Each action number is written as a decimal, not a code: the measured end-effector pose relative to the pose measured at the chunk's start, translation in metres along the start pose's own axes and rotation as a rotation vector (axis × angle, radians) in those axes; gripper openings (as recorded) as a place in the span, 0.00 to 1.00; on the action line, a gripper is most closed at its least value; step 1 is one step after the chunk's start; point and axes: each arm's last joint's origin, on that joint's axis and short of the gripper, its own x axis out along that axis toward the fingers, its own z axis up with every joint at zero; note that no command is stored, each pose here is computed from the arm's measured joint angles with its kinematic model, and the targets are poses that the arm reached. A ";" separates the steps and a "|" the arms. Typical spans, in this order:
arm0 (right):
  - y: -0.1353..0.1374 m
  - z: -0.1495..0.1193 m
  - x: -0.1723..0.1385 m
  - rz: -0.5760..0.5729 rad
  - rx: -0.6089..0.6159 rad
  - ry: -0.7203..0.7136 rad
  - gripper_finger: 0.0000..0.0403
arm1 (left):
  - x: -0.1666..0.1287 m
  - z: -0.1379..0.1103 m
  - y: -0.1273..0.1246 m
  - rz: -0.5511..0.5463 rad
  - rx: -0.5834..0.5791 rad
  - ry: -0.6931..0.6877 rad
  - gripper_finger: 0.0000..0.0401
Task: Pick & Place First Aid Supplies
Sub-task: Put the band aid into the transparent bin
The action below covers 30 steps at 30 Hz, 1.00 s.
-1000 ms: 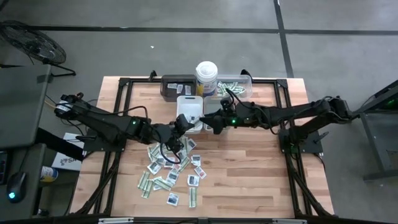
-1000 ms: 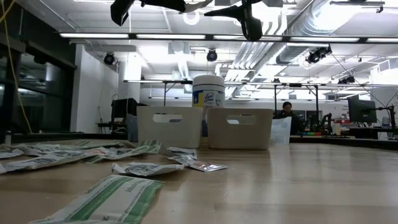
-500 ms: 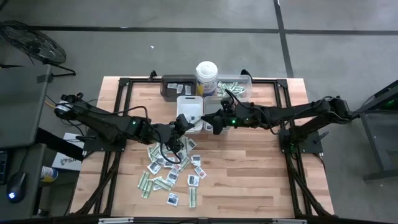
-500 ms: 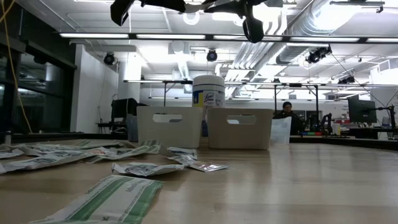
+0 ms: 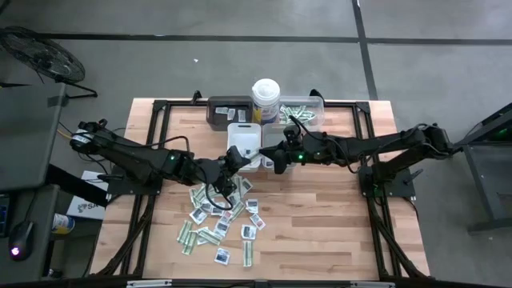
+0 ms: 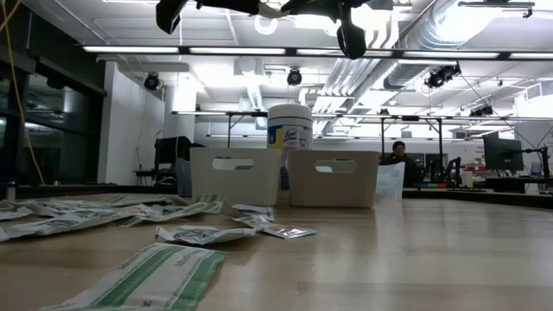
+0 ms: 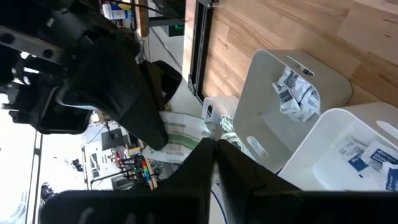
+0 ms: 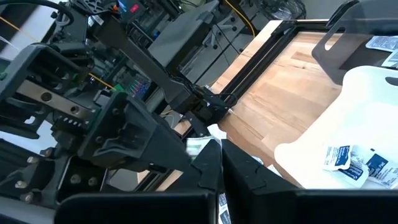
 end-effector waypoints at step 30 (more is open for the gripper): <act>-0.071 0.035 -0.060 -0.709 -0.125 0.053 0.00 | -0.075 -0.071 -0.030 -0.175 -0.553 0.267 0.36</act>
